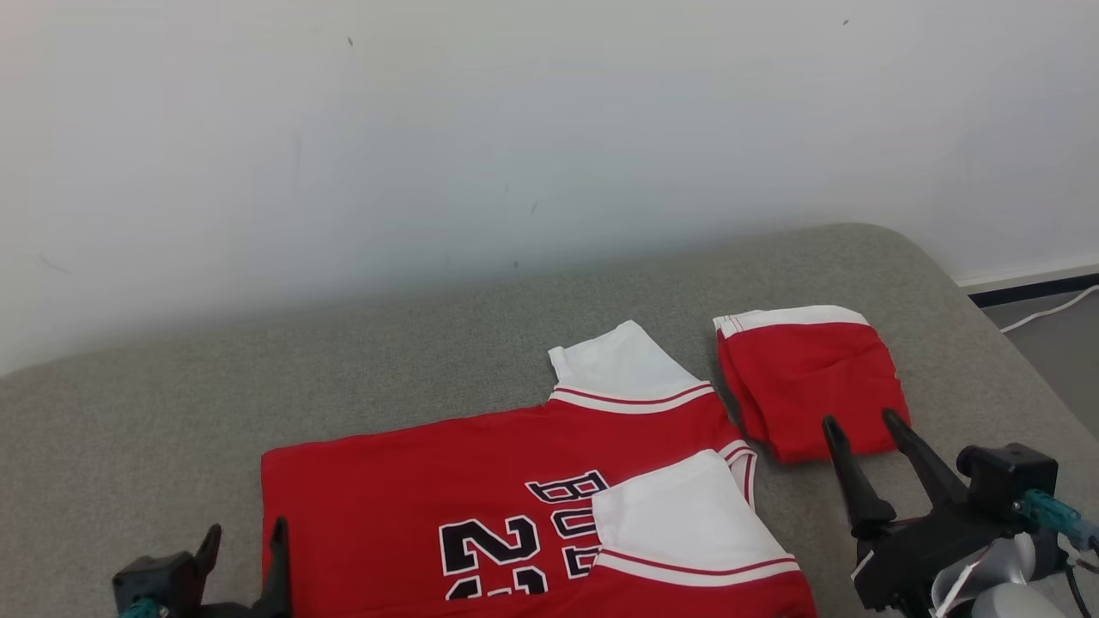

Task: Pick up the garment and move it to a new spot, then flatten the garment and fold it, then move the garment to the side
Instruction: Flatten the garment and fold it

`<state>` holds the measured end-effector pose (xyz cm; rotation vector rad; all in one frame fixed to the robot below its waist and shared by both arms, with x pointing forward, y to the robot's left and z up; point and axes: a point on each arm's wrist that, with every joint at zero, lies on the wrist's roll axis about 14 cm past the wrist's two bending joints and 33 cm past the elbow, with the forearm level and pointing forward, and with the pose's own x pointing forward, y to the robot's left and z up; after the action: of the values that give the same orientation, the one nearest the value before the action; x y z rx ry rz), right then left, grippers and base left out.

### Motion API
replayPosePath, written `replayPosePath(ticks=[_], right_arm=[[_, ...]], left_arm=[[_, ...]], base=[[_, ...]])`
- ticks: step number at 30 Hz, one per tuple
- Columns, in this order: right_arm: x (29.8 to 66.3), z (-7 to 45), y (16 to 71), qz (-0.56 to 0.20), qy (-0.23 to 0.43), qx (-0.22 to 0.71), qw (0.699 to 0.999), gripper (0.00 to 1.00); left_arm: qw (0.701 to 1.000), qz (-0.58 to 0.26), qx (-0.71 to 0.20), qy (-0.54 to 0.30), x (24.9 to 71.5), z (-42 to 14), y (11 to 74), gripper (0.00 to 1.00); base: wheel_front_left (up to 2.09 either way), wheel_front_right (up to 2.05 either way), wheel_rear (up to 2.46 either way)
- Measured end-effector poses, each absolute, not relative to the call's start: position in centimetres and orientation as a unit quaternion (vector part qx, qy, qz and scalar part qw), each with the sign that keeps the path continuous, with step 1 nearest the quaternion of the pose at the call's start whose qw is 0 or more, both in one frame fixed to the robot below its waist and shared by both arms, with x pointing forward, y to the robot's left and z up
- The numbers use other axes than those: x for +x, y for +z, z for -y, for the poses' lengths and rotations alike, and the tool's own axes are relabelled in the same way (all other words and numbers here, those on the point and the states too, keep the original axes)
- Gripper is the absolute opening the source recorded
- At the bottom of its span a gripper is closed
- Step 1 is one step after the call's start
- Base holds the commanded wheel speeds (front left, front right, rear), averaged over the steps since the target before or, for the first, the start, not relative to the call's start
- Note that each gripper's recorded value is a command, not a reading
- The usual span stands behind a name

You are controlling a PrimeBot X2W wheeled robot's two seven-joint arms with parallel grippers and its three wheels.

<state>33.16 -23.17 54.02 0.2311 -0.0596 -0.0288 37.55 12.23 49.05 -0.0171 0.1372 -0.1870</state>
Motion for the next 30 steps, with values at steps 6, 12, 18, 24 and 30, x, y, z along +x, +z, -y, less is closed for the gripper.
replayPosePath(ticks=[6, 12, 18, 24, 30], right_arm=[[35.7, 22.2, 54.7, 0.011, 0.012, 0.122, 0.992, 1.0], [39.7, 20.0, 54.1, -0.066, 0.059, 0.126, 0.988, 1.0], [43.1, 18.7, 53.4, -0.143, 0.089, 0.091, 0.982, 1.0], [46.7, 18.5, 52.9, -0.211, 0.095, 0.056, 0.971, 1.0], [49.3, 19.0, 51.2, -0.266, 0.086, 0.044, 0.959, 1.0]], left_arm=[[0.987, -0.115, -0.001, -0.113, 39.0, -11.2, 47.8, 1.0], [0.977, -0.17, 0.017, -0.125, 42.3, -10.9, 47.5, 1.0], [0.962, -0.248, 0.028, -0.114, 44.2, -11.5, 45.8, 1.0], [0.946, -0.298, 0.046, -0.117, 46.8, -10.6, 45.9, 1.0], [0.935, -0.333, 0.06, -0.108, 48.7, -10.2, 45.7, 1.0]], base=[[0.0, 0.0, 0.0], [0.0, 0.0, 0.0], [0.0, 0.0, 0.0], [0.0, 0.0, 0.0], [0.0, 0.0, 0.0]])
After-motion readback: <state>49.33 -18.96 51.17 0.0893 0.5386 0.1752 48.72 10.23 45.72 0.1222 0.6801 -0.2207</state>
